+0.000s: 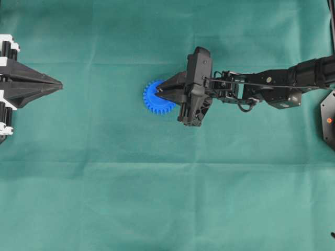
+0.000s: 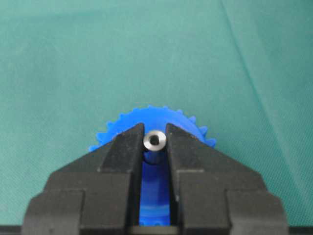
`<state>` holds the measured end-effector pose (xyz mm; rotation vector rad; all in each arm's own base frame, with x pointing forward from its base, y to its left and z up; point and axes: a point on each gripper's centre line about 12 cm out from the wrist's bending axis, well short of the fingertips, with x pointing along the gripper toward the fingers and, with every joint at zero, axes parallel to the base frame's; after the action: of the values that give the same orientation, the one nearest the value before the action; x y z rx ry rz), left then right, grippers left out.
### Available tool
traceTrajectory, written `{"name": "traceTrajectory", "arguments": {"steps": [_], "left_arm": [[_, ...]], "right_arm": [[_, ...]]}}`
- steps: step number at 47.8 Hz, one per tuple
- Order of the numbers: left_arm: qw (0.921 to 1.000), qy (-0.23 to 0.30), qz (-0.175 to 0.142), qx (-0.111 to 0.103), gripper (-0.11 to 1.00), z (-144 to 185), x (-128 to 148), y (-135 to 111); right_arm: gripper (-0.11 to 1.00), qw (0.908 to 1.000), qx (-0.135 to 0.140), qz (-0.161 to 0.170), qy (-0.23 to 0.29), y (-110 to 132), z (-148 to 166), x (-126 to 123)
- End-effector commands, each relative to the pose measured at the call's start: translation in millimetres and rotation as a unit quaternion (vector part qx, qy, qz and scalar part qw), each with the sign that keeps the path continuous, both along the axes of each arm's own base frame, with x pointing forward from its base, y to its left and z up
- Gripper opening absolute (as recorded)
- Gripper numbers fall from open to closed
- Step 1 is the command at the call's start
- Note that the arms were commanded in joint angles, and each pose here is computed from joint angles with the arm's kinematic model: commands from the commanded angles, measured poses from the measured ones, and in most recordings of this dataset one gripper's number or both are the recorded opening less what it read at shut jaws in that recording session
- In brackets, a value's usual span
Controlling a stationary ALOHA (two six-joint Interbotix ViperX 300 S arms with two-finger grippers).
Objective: Insert the shaft placed at a random location into the center hole of the medium gear at another random location.
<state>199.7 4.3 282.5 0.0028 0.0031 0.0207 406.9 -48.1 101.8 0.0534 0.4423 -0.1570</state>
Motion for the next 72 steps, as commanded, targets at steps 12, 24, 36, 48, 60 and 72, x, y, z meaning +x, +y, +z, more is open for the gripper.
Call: {"name": "traceTrajectory", "arguments": {"steps": [12,24,36,48,60,72], "left_arm": [[0.9999,-0.010,0.000,0.002,0.00,8,2,0],[1.0000,-0.009,0.000,0.002,0.00,8,3,0],[1.0000,-0.009,0.000,0.002,0.00,8,2,0],[1.0000,-0.007,0.001,0.001,0.00,7,2,0],[1.0000,-0.007,0.001,0.002,0.00,8,2,1],[1.0000,-0.007,0.000,0.002,0.00,8,2,0]], "right_arm": [[0.13,0.9998,-0.003,0.003,-0.020,2,12,7],[0.14,0.9997,-0.004,0.003,-0.022,2,12,7],[0.32,0.9997,-0.004,0.003,-0.024,2,13,7],[0.91,0.9995,-0.005,0.003,-0.033,2,21,7],[0.86,0.9978,-0.013,0.007,-0.064,3,60,1],[0.86,0.9967,-0.019,0.014,-0.078,5,102,-12]]}}
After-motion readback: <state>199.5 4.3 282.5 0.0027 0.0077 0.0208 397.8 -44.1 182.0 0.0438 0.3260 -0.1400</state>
